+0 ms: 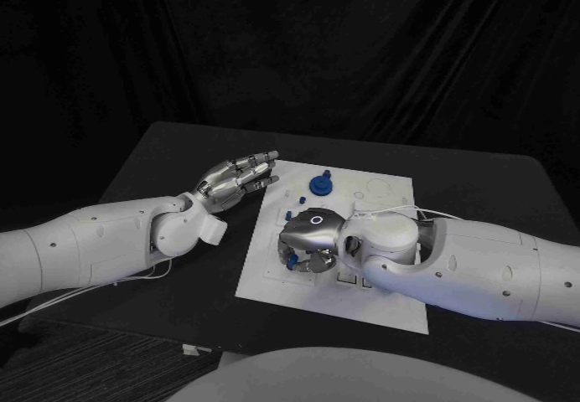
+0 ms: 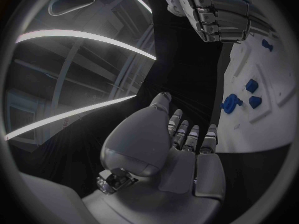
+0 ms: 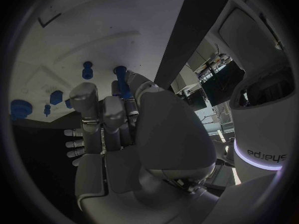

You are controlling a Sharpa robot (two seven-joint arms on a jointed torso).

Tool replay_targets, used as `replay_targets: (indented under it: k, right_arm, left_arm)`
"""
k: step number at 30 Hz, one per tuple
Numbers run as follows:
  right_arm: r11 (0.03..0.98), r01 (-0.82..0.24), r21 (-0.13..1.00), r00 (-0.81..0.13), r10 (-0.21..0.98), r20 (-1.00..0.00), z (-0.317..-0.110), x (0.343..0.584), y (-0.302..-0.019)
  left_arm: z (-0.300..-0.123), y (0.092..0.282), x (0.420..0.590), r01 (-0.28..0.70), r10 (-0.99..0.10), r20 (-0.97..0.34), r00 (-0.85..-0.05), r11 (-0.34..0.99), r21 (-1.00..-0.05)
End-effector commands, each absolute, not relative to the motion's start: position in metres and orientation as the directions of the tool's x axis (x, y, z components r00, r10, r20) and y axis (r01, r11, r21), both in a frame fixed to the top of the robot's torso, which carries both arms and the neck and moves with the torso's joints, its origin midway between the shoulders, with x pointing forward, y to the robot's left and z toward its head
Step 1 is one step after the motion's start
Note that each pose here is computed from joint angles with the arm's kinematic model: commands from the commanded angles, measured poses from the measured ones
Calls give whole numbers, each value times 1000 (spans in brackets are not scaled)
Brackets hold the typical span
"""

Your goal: Assemble the parts on the task board

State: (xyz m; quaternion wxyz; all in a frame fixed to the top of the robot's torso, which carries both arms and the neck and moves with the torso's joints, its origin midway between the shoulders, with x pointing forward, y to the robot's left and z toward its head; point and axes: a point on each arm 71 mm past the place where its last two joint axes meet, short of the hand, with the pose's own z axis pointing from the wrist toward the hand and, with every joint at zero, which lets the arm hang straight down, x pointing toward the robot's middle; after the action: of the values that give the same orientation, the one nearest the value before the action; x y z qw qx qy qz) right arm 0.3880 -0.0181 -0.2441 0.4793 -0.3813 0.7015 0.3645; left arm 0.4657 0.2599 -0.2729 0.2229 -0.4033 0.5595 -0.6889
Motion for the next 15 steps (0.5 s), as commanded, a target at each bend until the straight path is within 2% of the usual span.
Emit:
replay_targets:
  k: [1,15]
  right_arm:
    - [444,-885,143,-247,-186,-951,-246,387,-17]
    - [447,-882,148,-257,-193,-947,-251,385,-15]
  left_arm:
    - [-272,258,465,-143,-747,321,-583,-294,-945]
    - [-274,257,465,-147,-744,324,-584,-296,-944]
